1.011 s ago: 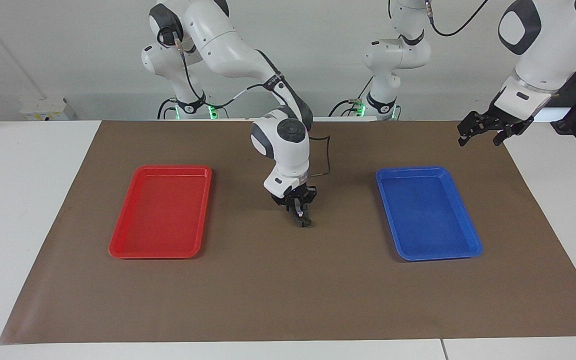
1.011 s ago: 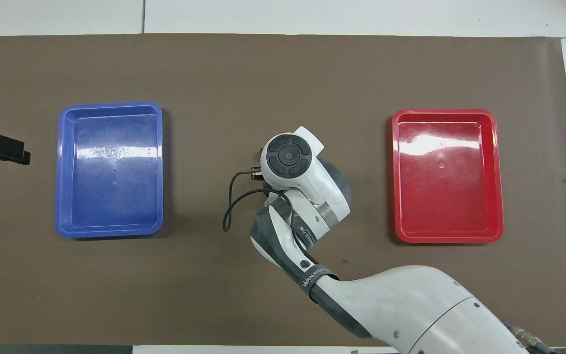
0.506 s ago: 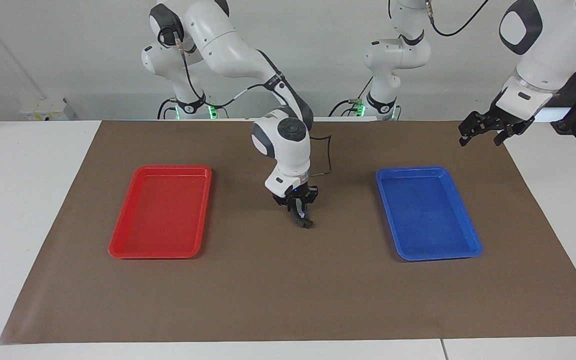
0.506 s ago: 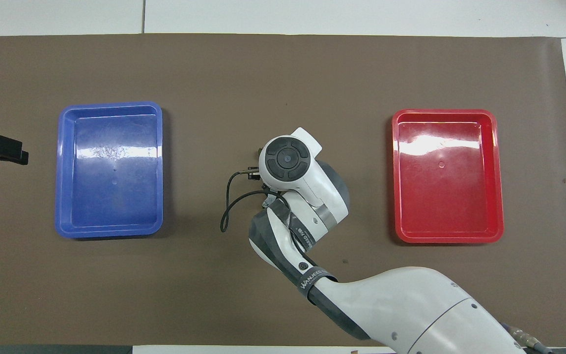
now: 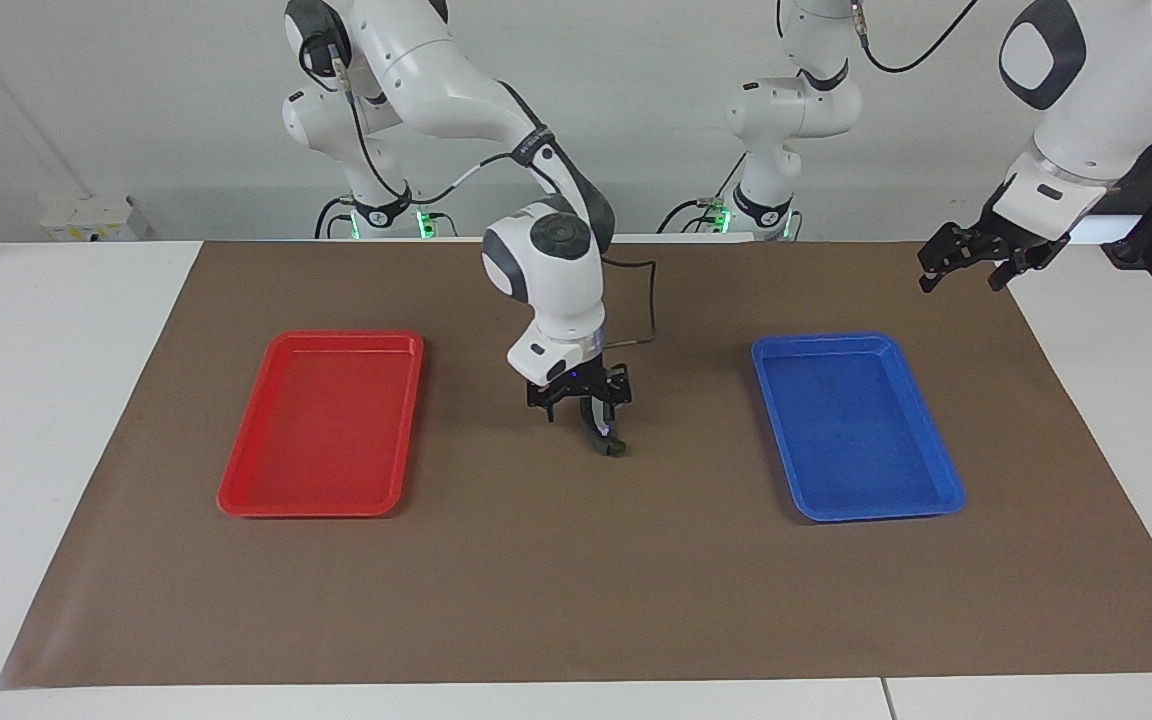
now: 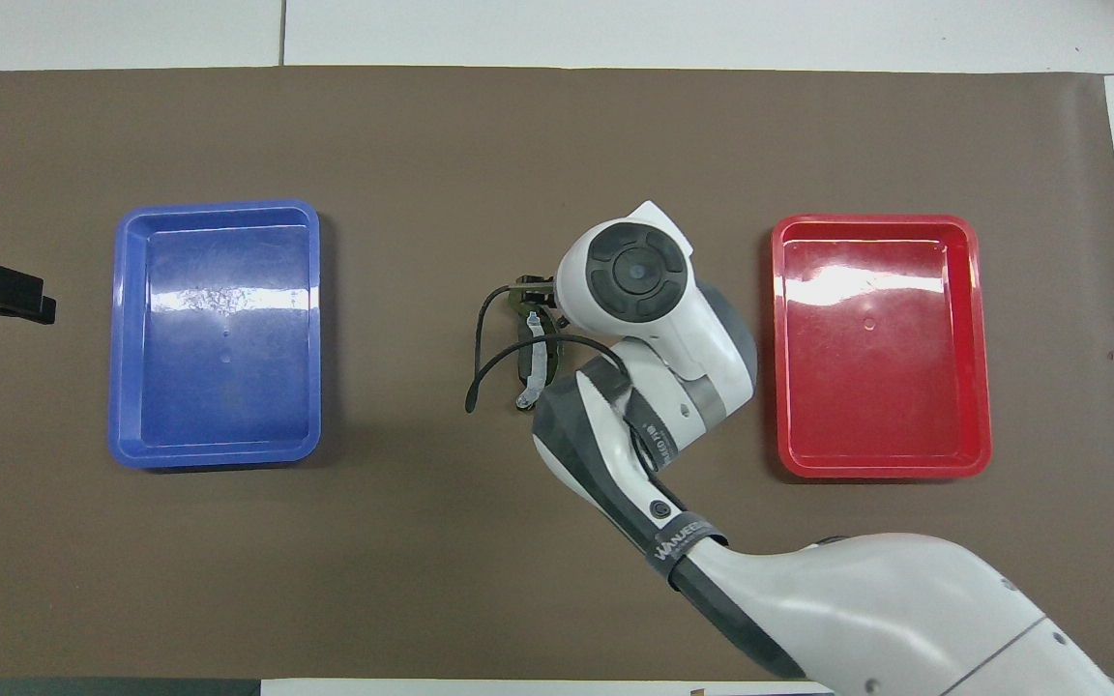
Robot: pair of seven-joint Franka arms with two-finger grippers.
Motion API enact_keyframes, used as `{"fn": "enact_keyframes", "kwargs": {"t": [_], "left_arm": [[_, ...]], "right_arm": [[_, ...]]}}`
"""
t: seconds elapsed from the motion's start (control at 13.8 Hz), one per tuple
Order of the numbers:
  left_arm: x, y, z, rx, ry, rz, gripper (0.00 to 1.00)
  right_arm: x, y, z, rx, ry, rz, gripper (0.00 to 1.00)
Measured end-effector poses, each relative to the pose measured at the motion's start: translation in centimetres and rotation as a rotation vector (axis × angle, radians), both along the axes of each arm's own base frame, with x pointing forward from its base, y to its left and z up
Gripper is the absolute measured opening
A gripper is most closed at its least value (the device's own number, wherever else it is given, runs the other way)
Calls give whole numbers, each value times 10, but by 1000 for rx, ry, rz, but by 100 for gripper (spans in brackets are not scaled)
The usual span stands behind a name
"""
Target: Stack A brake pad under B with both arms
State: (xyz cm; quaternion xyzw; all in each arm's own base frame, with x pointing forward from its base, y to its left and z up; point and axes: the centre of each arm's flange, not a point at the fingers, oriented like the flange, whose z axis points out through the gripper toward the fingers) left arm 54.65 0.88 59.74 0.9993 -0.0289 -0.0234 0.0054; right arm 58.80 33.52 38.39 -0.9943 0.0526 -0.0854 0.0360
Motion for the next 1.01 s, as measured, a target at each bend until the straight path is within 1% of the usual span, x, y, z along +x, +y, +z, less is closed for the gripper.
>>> {"fn": "enact_keyframes", "kwargs": {"t": [0.07,0.14,0.36,0.51,0.65,0.87,1.01], "left_arm": [[0,0,0,0,0,0,100],[0,0,0,0,0,0,100],[0,0,0,0,0,0,100],[0,0,0,0,0,0,100],[0,0,0,0,0,0,100],[0,0,0,0,0,0,100],[0,0,0,0,0,0,100]], "right_arm": [[9,-27,21,-11,-10,-34,100],[15,-56,42,-26,-9,-56,100],[19,-143,94,-85,37,-40,100],[14,-185,118,-108,70,-42,100],[6,-219,140,-121,89,-46,100],[-10,-270,177,-121,102,-81,100],[-24,-289,200,-107,108,-111,100]]}}
